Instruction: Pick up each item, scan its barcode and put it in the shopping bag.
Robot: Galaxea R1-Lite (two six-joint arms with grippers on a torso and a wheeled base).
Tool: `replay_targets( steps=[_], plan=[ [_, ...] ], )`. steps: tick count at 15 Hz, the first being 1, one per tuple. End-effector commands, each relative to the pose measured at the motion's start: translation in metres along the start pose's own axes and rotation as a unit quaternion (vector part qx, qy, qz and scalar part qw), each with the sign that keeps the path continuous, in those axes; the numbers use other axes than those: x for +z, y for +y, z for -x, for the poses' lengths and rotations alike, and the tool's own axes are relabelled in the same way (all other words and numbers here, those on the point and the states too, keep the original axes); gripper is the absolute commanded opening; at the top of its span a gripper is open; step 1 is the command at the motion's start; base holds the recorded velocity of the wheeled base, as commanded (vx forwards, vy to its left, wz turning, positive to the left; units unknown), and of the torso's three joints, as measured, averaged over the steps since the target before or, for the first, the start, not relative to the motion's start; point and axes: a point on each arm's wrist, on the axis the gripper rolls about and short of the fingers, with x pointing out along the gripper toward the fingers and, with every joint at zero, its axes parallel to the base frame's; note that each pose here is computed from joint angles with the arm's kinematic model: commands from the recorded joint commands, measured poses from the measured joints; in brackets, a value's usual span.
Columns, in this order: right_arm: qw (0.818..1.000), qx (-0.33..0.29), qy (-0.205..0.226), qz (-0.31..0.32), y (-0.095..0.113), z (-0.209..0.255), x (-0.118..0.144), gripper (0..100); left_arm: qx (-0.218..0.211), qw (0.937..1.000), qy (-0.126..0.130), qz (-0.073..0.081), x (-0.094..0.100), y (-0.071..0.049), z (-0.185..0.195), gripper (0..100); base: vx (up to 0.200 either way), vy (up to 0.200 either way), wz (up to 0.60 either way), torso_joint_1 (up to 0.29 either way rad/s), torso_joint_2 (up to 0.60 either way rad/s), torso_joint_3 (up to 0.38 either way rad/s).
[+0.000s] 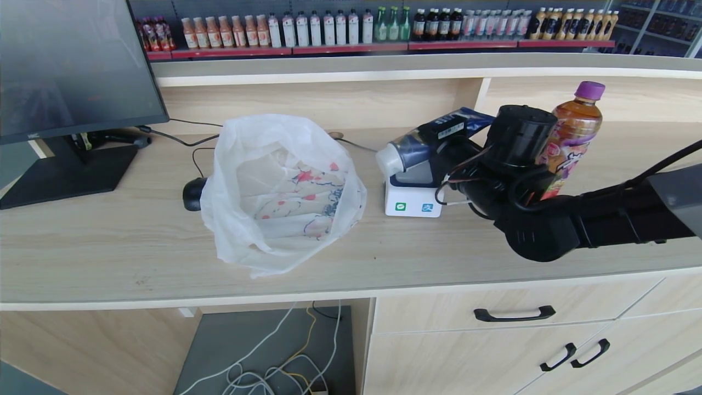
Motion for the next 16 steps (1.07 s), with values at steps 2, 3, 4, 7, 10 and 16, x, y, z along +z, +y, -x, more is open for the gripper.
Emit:
replay_targets(
  steps=[2,3,4,7,10,16],
  plan=[
    [1.000,-0.006,0.002,-0.004,-0.005,-0.002,-0.002,0,0.000,1.0000,0.000,0.000,0.000,0.000,0.000,100,0.000,0.000,0.00,0.000,0.00,0.000],
    [1.000,-0.006,0.001,-0.004,-0.004,-0.002,-0.002,0,0.000,1.0000,0.000,0.000,0.000,0.000,0.000,100,0.000,0.000,0.00,0.000,0.00,0.000],
    [1.000,-0.006,0.001,-0.004,-0.005,-0.002,-0.003,0,0.000,1.0000,0.000,0.000,0.000,0.000,0.000,100,0.000,0.000,0.00,0.000,0.00,0.000],
    [1.000,-0.001,-0.001,-0.005,-0.004,-0.005,-0.003,0,0.000,1.0000,0.000,0.000,0.000,0.000,0.000,100,0.000,0.000,0.00,0.000,0.00,0.000],
    [0.999,0.047,-0.017,-0.009,0.031,-0.003,0.010,0,0.000,1.0000,0.000,0.000,0.000,0.000,0.000,100,0.000,0.000,0.00,0.000,0.00,0.000],
    [0.991,0.130,-0.026,0.026,0.109,0.045,0.025,0,0.000,1.0000,0.000,0.000,0.000,0.000,0.000,100,0.000,0.000,0.00,0.010,0.00,0.000]
  ],
)
